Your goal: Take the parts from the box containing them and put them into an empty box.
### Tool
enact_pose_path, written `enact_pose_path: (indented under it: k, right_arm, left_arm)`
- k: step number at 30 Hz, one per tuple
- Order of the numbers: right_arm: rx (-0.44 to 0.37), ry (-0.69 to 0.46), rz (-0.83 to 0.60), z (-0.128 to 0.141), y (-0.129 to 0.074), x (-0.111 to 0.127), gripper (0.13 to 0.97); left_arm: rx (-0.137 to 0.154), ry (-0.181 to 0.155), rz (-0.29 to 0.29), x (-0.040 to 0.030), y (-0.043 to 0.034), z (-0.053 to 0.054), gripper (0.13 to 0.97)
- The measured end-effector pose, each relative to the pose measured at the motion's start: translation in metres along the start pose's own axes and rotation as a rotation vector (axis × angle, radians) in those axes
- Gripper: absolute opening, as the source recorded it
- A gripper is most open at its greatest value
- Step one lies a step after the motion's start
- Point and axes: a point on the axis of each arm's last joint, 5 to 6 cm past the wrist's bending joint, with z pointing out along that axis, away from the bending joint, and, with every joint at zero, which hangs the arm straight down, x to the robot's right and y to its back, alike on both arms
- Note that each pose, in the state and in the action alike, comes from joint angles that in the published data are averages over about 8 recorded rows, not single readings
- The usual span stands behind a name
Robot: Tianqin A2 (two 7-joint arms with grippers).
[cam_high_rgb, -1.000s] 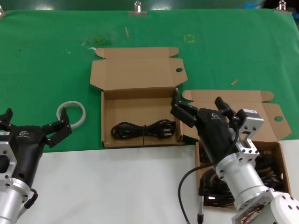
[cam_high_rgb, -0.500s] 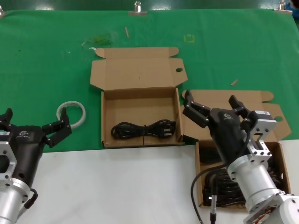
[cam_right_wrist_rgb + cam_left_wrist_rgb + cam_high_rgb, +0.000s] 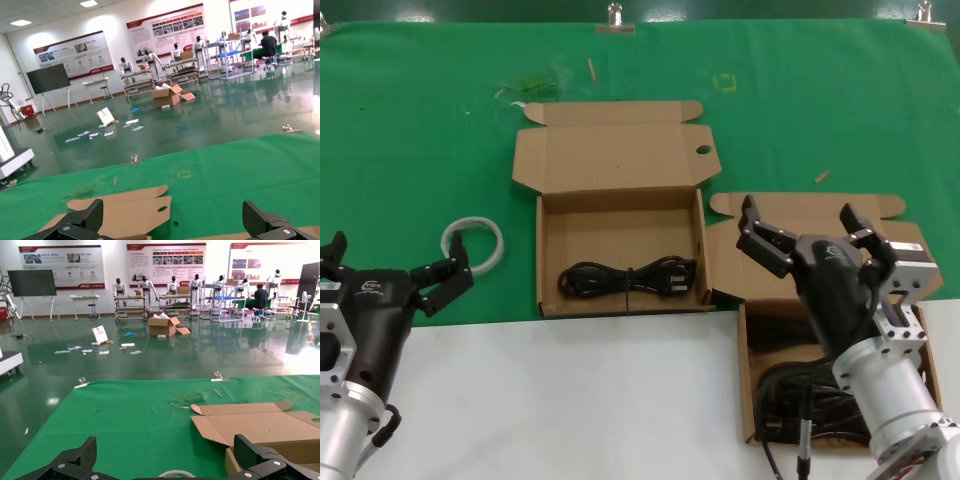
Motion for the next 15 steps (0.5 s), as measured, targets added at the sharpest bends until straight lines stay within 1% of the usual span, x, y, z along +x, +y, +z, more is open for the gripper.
enact_pose_path:
  k: [15]
  right_arm:
    - [0.011,0.035,-0.072,-0.008,-0.002,0.019,0.966]
  left_arm:
    - [0.0,0.0,0.0,0.0,0.0,0.0,0.966]
